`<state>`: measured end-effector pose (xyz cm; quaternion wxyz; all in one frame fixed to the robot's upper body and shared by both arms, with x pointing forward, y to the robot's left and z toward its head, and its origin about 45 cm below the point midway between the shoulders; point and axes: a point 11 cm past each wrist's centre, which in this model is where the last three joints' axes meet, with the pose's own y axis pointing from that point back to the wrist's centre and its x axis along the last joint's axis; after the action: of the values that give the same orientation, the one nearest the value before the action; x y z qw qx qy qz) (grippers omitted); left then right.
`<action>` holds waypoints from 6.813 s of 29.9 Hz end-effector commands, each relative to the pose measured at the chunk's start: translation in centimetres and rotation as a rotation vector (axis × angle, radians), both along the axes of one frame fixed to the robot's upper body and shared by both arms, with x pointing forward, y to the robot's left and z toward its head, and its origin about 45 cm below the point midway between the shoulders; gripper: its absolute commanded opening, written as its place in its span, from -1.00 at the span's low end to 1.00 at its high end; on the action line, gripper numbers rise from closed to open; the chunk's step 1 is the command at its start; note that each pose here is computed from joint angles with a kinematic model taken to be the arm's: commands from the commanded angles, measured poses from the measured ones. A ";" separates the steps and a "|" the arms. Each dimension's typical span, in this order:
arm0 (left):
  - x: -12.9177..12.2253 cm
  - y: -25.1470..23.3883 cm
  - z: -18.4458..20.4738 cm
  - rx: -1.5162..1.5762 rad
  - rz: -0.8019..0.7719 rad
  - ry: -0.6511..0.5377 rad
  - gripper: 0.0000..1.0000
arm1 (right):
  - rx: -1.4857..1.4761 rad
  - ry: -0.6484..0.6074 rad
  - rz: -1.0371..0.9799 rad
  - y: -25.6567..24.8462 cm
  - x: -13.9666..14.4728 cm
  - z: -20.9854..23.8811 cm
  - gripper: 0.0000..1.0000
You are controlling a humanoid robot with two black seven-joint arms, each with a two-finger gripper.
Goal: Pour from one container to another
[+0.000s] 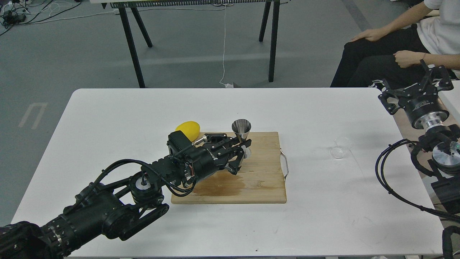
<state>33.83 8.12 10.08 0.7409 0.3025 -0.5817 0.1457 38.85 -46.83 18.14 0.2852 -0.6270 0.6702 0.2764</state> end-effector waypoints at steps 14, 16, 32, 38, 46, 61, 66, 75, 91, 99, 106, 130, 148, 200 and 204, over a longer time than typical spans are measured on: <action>1.2 -0.1 -2.2 0.132 0.016 -0.006 -0.64 | 0.001 -0.001 0.001 0.1 0.0 0.0 1.00; 1.2 -0.3 -2.1 0.132 0.013 -0.008 -0.59 | 0.001 -0.001 0.001 0.0 0.0 0.0 1.00; 1.2 -1.2 -1.4 0.109 -0.003 -0.022 0.13 | -0.001 0.000 0.000 -0.1 0.0 0.0 1.00; 1.0 -1.2 -0.9 0.085 -0.020 -0.037 0.60 | -0.007 0.000 -0.004 -0.4 -0.1 0.2 1.00; 1.7 1.7 0.4 0.070 0.004 -0.079 0.89 | -0.007 -0.001 -0.002 -0.3 -0.1 0.2 1.00; 5.9 2.0 13.1 -0.496 0.226 0.051 0.98 | -0.048 0.033 -0.024 -2.5 -1.9 -0.3 1.00; 8.4 6.9 14.6 -0.805 0.408 0.363 0.98 | -0.071 0.042 -0.036 -3.9 -2.4 0.3 1.00; 12.0 15.9 17.5 -1.617 0.504 0.765 0.99 | 0.230 0.057 -0.076 -4.2 -6.1 -2.4 1.00; 12.8 23.1 12.2 -2.103 0.620 0.946 0.99 | 0.479 0.162 -0.076 2.4 -16.4 -9.8 1.00; 12.9 23.2 12.1 -2.089 0.660 0.932 0.99 | 0.538 0.420 -0.045 7.3 -15.4 -12.2 0.99; 12.9 23.6 12.3 -2.086 0.661 0.925 0.99 | 0.520 0.448 -0.042 7.6 -12.7 -11.6 0.99; 12.7 24.0 12.0 -2.084 0.672 0.914 0.99 | 0.589 0.493 -0.076 9.8 -9.4 -14.9 0.99; 12.8 24.5 12.2 -2.086 0.690 0.894 0.99 | 0.615 0.520 -0.059 11.8 -7.7 -16.0 0.09; 12.7 26.1 12.8 -2.073 0.693 0.858 0.99 | -0.446 0.253 0.822 28.9 -2.8 -1.0 -0.19; 12.7 26.0 12.8 -2.073 0.691 0.859 0.99 | -0.491 0.247 0.823 28.8 -2.8 -1.1 -0.19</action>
<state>46.50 34.17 22.89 0.6891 -0.2792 0.2259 0.6294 36.07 -17.92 17.16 -0.0765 -0.8484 0.4401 0.2840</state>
